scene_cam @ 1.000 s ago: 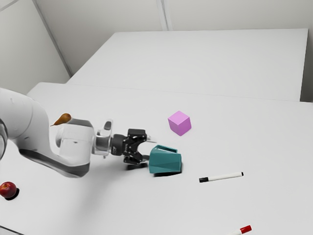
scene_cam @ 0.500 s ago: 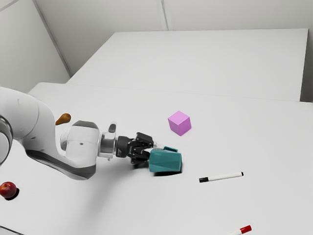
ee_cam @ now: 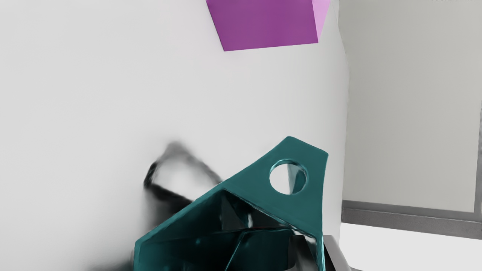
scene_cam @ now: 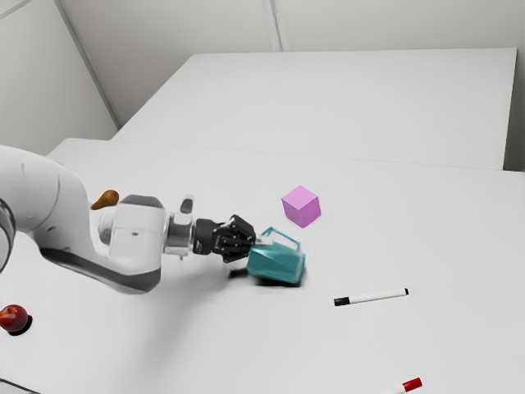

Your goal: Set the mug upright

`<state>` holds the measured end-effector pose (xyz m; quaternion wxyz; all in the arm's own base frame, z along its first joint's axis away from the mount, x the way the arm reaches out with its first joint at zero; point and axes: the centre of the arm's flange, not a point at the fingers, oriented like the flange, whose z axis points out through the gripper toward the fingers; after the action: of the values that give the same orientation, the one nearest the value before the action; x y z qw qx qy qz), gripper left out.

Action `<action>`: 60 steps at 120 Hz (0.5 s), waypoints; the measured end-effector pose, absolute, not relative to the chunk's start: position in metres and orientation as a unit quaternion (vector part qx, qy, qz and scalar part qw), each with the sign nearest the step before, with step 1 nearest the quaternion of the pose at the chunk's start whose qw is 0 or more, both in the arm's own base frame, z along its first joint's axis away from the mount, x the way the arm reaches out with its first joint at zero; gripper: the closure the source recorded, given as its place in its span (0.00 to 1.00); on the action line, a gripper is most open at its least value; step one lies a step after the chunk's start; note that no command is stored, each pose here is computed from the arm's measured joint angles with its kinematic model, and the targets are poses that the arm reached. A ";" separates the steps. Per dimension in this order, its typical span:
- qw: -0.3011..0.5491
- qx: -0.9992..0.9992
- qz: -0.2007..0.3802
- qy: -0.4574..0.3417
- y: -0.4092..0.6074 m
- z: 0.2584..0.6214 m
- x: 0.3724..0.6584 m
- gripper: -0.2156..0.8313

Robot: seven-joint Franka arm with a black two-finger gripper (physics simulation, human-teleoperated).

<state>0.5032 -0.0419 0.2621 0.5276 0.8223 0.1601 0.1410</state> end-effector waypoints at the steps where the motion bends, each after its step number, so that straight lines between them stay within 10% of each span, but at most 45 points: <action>1: 0.528 0.822 0.142 0.159 -0.042 0.264 0.504 0.96; 29: 0.516 0.830 0.170 0.126 -0.042 0.297 0.518 0.96; 60: 0.317 0.927 0.172 -0.101 -0.001 0.388 0.562 0.96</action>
<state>0.5622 -0.0008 0.3876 0.3175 0.9271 -0.1006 0.1717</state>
